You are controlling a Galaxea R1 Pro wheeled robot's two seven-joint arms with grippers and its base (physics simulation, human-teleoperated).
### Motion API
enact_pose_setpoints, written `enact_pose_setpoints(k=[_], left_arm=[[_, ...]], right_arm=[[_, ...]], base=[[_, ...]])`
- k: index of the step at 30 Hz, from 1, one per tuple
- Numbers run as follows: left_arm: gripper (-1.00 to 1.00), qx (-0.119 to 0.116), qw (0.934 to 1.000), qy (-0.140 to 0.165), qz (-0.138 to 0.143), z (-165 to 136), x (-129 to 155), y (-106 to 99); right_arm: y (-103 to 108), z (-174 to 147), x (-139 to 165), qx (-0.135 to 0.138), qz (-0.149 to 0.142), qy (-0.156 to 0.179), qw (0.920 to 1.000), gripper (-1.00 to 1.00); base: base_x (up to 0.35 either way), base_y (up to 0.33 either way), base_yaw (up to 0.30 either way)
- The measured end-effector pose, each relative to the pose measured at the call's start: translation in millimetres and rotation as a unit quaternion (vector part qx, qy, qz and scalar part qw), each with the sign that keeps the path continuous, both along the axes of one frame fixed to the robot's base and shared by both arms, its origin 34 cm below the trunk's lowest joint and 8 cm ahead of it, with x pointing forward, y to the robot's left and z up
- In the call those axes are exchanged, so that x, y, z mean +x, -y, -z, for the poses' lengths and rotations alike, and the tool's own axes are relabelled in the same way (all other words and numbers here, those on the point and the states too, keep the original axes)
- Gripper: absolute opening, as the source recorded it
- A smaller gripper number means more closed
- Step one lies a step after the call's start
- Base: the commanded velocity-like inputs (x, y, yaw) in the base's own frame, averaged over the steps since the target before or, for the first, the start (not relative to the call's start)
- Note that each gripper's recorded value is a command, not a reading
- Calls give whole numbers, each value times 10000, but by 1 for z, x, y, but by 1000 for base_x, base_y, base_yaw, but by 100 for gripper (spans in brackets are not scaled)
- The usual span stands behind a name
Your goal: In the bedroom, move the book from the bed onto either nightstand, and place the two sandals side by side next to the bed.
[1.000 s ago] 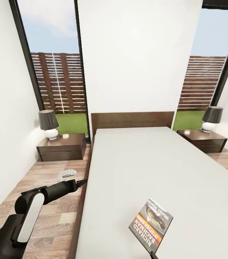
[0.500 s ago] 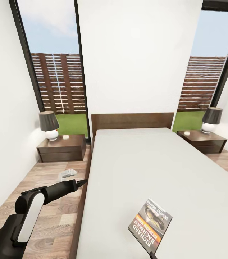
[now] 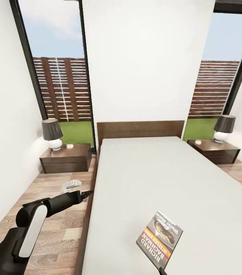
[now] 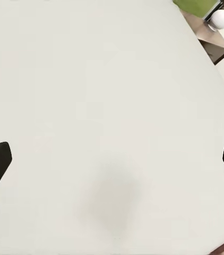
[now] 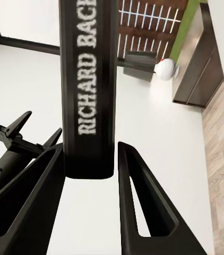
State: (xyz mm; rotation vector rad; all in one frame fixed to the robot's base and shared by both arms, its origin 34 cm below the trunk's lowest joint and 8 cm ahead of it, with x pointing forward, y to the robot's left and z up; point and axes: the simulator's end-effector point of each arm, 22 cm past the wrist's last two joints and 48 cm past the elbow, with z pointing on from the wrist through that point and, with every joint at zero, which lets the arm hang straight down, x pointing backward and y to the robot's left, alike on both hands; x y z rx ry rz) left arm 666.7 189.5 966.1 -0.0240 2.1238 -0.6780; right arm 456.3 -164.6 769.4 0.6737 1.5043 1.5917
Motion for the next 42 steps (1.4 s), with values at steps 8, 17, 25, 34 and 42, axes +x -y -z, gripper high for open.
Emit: enact_pose_setpoints(k=[8, 17, 25, 34, 42], left_arm=[[100, -4, 10000, -5, -2, -11, -1, 1], [100, -8, 10000, 64, -28, -25, 0, 1], [100, -2, 10000, 80, -39, -36, 0, 1], [100, -5, 9999, 86, -55, -48, -1, 0], [100, 0, 9998, 158, -85, -59, -1, -1]], right_arm=[[0, -11, -2, -33, -58, 2, 10000, -100], [-7, -21, -10, -154, -339, 8, 9993, -100], [-4, -30, -15, -165, -425, -19, 9990, -100], [-1, -50, -19, -83, -481, 145, 9987, -100], [0, -66, -23, -1, -464, 288, 9985, -100]], base=[[0, 0, 0], [0, 0, 0], [0, 0, 0], [0, 0, 0], [0, 0, 0]])
